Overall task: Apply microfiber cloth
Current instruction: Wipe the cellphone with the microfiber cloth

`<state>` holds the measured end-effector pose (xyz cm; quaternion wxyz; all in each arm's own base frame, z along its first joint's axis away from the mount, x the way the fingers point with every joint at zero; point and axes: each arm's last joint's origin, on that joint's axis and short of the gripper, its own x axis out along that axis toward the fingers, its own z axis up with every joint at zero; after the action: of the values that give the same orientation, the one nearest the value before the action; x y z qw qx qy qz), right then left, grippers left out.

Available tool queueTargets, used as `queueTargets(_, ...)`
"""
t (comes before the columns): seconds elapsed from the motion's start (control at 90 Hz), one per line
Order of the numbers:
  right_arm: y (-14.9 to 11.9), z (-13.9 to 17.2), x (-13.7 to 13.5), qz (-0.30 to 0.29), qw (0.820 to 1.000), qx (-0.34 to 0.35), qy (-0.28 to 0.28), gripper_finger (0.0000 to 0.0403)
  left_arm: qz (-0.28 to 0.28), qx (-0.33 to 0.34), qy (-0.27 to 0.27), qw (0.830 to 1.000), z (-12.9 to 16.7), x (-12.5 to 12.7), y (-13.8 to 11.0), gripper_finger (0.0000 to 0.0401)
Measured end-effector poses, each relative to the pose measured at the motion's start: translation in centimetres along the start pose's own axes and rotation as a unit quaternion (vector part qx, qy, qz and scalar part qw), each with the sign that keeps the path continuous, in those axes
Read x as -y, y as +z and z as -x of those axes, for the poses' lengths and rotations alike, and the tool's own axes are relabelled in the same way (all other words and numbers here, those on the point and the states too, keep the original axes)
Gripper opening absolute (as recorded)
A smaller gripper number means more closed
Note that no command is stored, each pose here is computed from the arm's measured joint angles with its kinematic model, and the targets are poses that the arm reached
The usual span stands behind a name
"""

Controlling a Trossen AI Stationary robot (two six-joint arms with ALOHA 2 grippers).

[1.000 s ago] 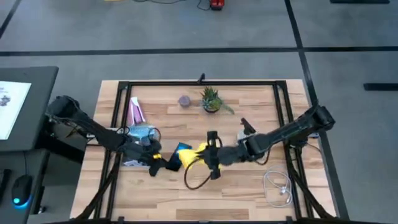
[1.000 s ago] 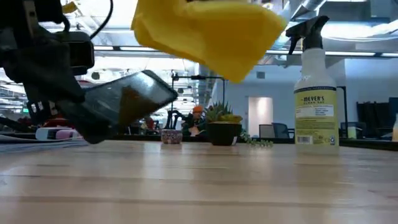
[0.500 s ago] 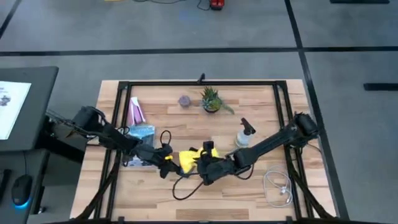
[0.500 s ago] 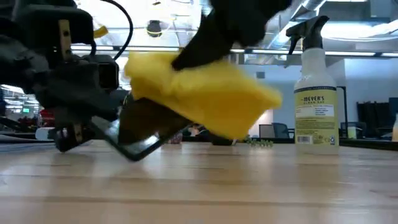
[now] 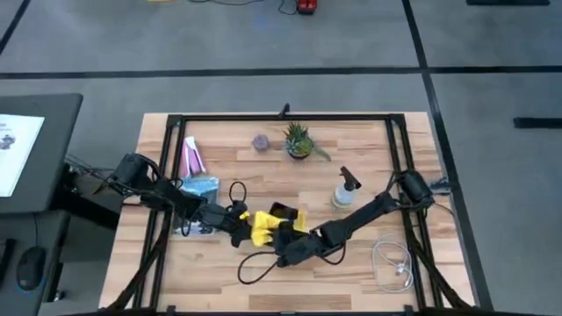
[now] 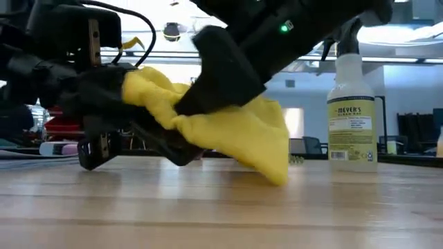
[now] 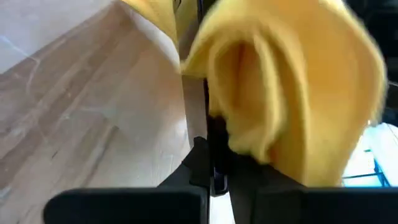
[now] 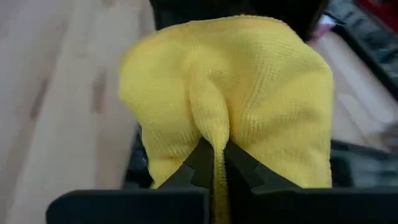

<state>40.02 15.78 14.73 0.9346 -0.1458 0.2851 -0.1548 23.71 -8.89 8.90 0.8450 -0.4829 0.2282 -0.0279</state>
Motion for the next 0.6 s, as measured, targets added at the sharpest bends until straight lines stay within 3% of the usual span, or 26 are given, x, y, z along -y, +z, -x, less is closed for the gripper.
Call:
queueTargets(0.178, -0.1, 0.8, 1.3, 0.003, 0.998, -0.035, -0.055, 0.0, 0.002, -0.013, 0.002, 1.0, 0.0, 0.0, -0.4, 0.0002)
queueTargets(0.278, -0.5, 0.7, 1.5, -0.006, 0.997, -0.05, -0.06, 0.0, 0.002, -0.019, 0.007, 1.0, 0.0, -0.1, -0.5, 0.0002)
queueTargets(0.6, -0.1, 1.4, -0.5, -0.018, 0.998, -0.025, 0.05, 0.0, 0.005, -0.038, 0.002, 0.999, 0.0, -0.1, -0.7, 0.0008)
